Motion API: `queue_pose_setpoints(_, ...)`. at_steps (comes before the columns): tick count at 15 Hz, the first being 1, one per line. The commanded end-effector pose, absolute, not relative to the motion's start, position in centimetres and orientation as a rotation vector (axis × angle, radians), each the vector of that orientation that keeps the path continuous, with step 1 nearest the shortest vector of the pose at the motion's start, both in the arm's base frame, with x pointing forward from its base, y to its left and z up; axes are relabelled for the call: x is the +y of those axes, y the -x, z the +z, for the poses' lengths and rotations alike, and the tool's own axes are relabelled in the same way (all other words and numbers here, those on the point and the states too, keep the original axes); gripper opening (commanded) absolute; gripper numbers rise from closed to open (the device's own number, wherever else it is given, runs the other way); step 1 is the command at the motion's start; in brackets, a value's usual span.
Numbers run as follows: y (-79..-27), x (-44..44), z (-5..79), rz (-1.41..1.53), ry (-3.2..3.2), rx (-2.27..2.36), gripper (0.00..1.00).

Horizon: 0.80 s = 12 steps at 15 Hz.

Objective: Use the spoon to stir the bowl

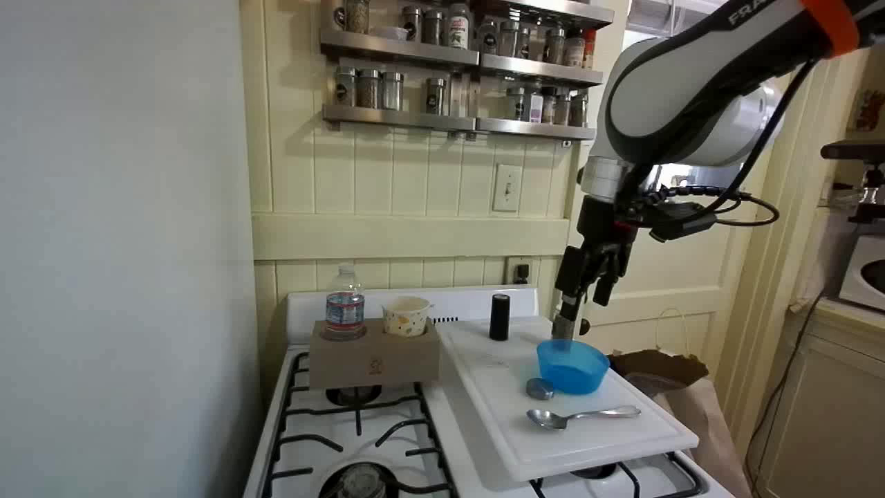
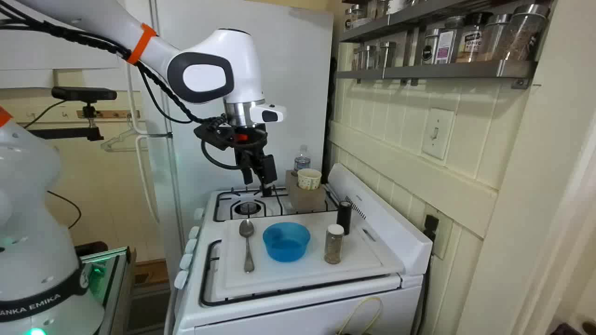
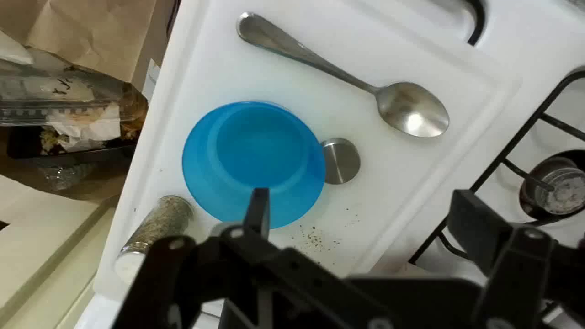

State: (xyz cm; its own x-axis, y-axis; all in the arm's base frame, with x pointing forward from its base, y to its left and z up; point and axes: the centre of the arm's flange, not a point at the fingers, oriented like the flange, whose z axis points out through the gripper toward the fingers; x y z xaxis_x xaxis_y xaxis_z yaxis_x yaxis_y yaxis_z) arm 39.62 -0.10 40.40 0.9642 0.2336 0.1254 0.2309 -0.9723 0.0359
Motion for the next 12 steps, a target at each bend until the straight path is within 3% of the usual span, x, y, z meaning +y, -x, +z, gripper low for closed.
queue_pose_setpoints(1, -39.6, -0.1, 40.4, 0.2, -3.093, 0.366, 1.0)
queue_pose_setpoints(9, -39.6, -0.1, 40.3, 0.196, -3.093, 0.366, 1.0)
queue_pose_setpoints(12, -38.2, 1.2, 39.1, 0.1, -3.054, 0.703, 1.0)
